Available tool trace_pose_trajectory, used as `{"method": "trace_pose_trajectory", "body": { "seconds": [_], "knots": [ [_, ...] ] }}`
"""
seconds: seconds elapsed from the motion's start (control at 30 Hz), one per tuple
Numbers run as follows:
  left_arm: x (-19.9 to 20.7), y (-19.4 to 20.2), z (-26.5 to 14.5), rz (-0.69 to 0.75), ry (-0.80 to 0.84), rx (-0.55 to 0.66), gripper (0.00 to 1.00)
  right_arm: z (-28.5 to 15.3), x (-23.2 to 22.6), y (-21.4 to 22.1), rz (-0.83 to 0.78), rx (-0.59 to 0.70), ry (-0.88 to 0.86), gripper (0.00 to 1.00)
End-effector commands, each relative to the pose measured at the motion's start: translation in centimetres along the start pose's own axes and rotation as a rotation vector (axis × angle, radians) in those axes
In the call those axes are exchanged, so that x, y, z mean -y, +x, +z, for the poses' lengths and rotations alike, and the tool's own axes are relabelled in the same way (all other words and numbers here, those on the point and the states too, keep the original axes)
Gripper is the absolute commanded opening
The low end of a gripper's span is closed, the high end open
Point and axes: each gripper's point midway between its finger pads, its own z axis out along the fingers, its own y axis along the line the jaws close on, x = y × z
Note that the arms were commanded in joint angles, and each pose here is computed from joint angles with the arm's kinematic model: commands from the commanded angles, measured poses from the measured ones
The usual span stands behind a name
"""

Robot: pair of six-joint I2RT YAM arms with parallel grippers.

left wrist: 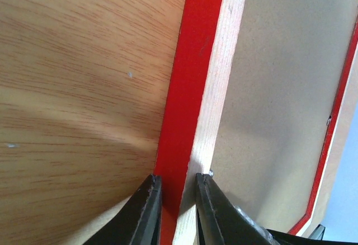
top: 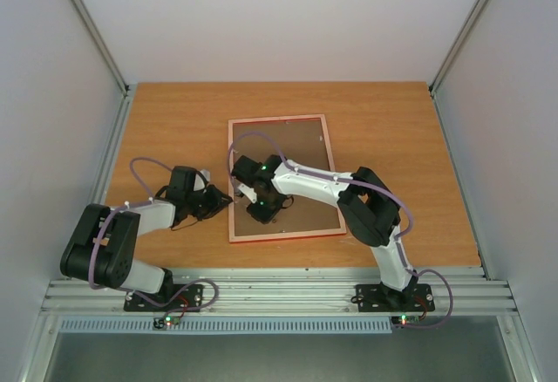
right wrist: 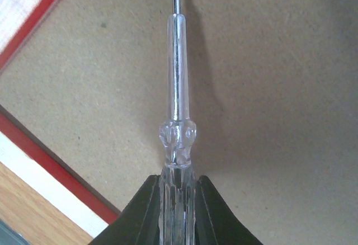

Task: Take the photo out of the frame

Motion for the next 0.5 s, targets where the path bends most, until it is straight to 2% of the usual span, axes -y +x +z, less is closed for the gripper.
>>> {"method": "trace_pose_trajectory", "body": {
  "seconds": [0.0, 0.3, 0.47],
  "knots": [
    [-3.2, 2.4, 0.0, -0.050, -0.130, -0.072, 0.19, -2.0, 0.2, 0.1, -0.018, 0.006, 0.021, 0.01],
    [-3.0, 2.5, -0.3, -0.036, -0.129, -0.067, 0.22, -3.5, -0.4, -0.8, 0.032, 0.000, -0.002, 0.01],
    [-2.9, 2.6, -0.2, -0.029, -0.131, -0.068, 0.23, -3.2, -0.3, -1.3, 0.026, -0.046, 0.006, 0.01]
  ]
}}
